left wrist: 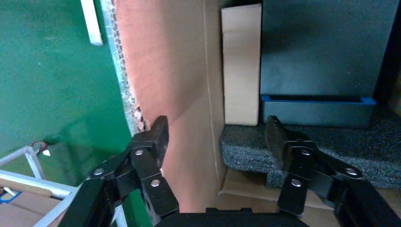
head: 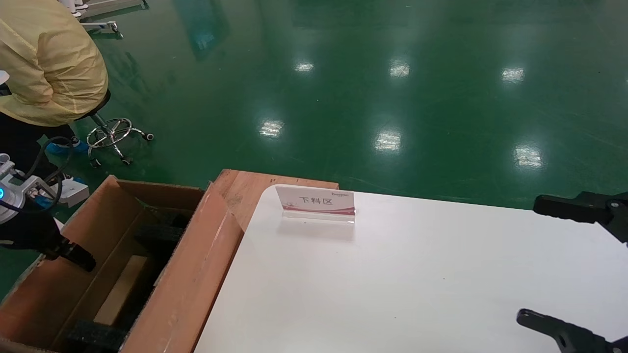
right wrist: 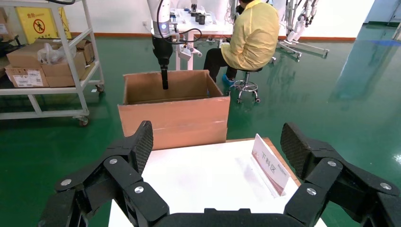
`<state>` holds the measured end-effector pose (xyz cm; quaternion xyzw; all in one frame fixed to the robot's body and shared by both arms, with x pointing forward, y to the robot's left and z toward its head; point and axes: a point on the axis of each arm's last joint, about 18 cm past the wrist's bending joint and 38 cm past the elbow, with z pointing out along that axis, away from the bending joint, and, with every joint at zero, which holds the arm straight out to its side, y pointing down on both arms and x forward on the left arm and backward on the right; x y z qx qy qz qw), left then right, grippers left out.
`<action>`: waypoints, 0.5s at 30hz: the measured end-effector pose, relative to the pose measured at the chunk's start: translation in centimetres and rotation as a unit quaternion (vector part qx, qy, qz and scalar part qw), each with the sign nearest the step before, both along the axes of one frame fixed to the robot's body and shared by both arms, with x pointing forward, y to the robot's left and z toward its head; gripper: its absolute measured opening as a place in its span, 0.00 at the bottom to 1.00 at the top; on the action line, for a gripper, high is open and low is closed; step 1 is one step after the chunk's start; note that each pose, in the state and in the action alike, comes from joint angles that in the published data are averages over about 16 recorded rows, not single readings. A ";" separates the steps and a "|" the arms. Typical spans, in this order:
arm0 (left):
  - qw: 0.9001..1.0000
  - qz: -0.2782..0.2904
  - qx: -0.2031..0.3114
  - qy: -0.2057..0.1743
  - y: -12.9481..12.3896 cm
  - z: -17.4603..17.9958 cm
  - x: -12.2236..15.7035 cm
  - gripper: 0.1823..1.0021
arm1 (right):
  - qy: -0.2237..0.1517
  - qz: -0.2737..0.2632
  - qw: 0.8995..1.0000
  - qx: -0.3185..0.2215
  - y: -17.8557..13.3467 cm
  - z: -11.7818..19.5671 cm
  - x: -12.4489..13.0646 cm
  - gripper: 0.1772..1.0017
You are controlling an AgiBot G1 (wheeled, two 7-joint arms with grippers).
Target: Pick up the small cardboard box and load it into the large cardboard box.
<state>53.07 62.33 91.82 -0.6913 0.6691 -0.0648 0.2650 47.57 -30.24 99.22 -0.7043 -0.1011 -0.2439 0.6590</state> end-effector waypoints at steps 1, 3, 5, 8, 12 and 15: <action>1.000 -0.002 0.001 -0.001 -0.1 0.1 0.1 0.61 | 0.000 0.000 1.000 0.000 0.0 0.0 0.0 1.00; 1.000 -0.009 0.004 -0.003 -0.3 0.4 0.3 0.65 | 0.000 0.000 1.000 0.000 0.0 0.0 0.0 1.00; 1.000 -0.017 0.008 -0.006 -0.5 0.8 0.5 0.71 | 0.000 0.000 1.000 0.000 0.0 0.0 0.0 1.00; 0.999 -0.035 0.016 -0.014 -1.0 1.7 1.0 0.77 | 0.000 0.000 1.000 0.000 0.0 0.0 0.0 1.00; 0.996 -0.071 0.031 -0.033 -2.0 3.6 1.9 0.85 | 0.000 0.000 1.000 0.000 0.0 0.0 0.0 1.00; 0.992 -0.106 0.045 -0.053 -2.9 5.2 2.4 0.90 | 0.000 0.000 1.000 0.000 0.0 0.0 0.0 1.00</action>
